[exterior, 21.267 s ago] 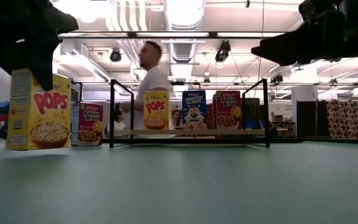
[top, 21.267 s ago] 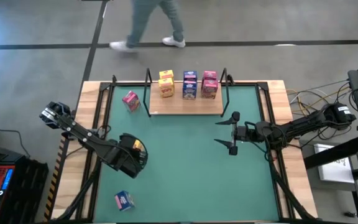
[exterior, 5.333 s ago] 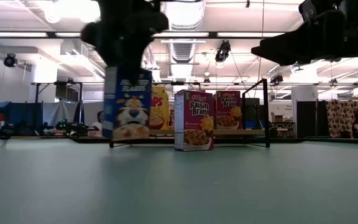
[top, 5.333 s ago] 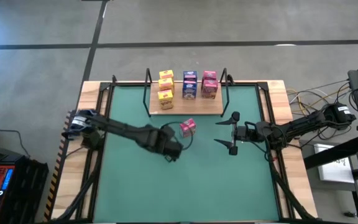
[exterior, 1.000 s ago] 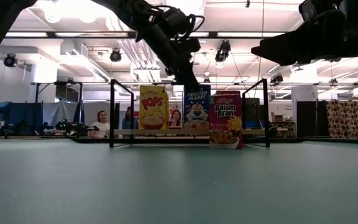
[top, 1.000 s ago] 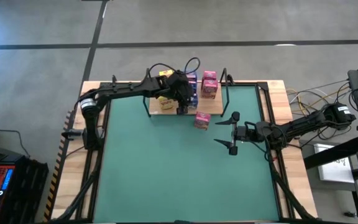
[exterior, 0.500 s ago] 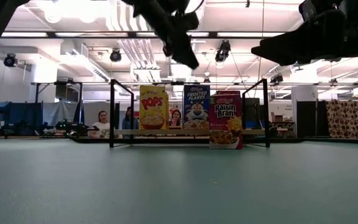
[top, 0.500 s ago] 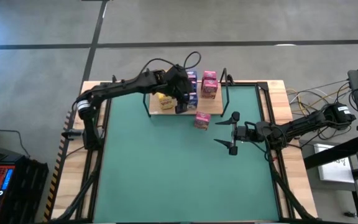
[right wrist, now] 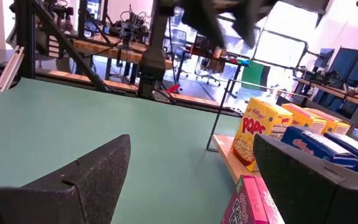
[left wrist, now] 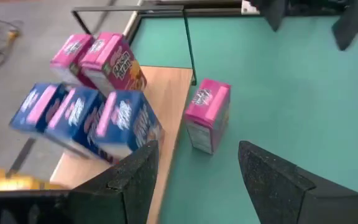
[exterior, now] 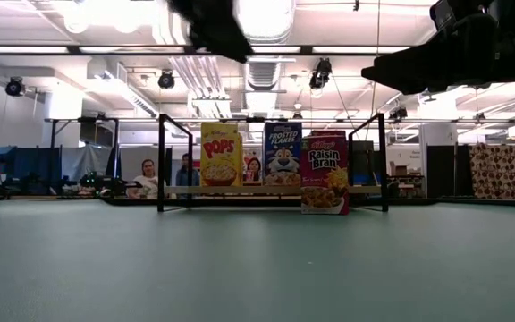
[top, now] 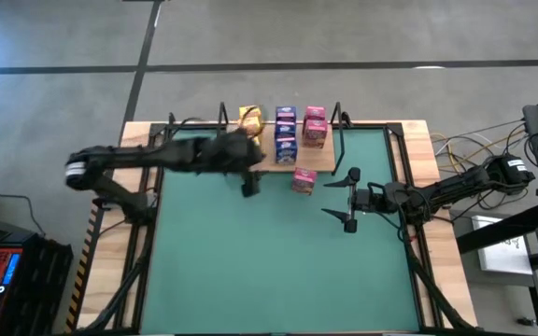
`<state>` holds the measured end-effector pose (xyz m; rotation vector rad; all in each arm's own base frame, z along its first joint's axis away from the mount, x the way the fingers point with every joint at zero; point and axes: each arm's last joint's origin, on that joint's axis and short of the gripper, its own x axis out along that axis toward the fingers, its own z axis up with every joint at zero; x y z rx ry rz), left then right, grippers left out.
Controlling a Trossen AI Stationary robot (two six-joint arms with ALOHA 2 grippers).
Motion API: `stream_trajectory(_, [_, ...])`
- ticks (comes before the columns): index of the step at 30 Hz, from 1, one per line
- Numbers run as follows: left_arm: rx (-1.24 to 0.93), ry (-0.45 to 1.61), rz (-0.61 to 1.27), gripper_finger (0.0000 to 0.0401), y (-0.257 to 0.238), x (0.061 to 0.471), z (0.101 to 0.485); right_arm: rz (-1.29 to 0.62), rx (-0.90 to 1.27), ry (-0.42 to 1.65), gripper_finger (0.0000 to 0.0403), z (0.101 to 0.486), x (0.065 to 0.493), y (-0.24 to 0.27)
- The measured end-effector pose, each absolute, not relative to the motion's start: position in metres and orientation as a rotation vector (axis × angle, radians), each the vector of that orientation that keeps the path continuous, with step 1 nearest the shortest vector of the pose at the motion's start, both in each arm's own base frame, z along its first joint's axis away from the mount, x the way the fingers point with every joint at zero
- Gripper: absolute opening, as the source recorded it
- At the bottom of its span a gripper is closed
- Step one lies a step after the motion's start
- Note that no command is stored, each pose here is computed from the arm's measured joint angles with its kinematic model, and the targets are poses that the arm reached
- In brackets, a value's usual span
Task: Stack cereal on shelf
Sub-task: Put the pink cereal box on the shelf aligned with the other pink cereal boxes
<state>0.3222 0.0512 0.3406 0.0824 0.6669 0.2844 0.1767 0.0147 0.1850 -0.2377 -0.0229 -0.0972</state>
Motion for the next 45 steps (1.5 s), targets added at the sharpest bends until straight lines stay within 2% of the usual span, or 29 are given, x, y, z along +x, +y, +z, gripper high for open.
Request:
stream_trajectory(9, [-0.029,0.405,0.390,0.0205,0.008,0.247,0.272,-0.097,-0.237,-0.023,0.0327,0.185,0.177,0.015])
stream_trajectory(15, [-0.084,0.154,0.398,0.0205,0.001,0.219,0.220,-0.097,-0.237,-0.023,0.0327,0.185,0.177,0.015])
stream_trajectory(20, [-0.108,0.054,0.394,0.0205,0.002,0.201,0.188,-0.097,-0.237,-0.023,0.0327,0.185,0.177,0.015])
stream_trajectory(45, [-0.179,0.077,0.459,0.0218,0.006,0.161,0.143,-0.097,-0.238,-0.023,0.0327,0.185,0.177,0.015])
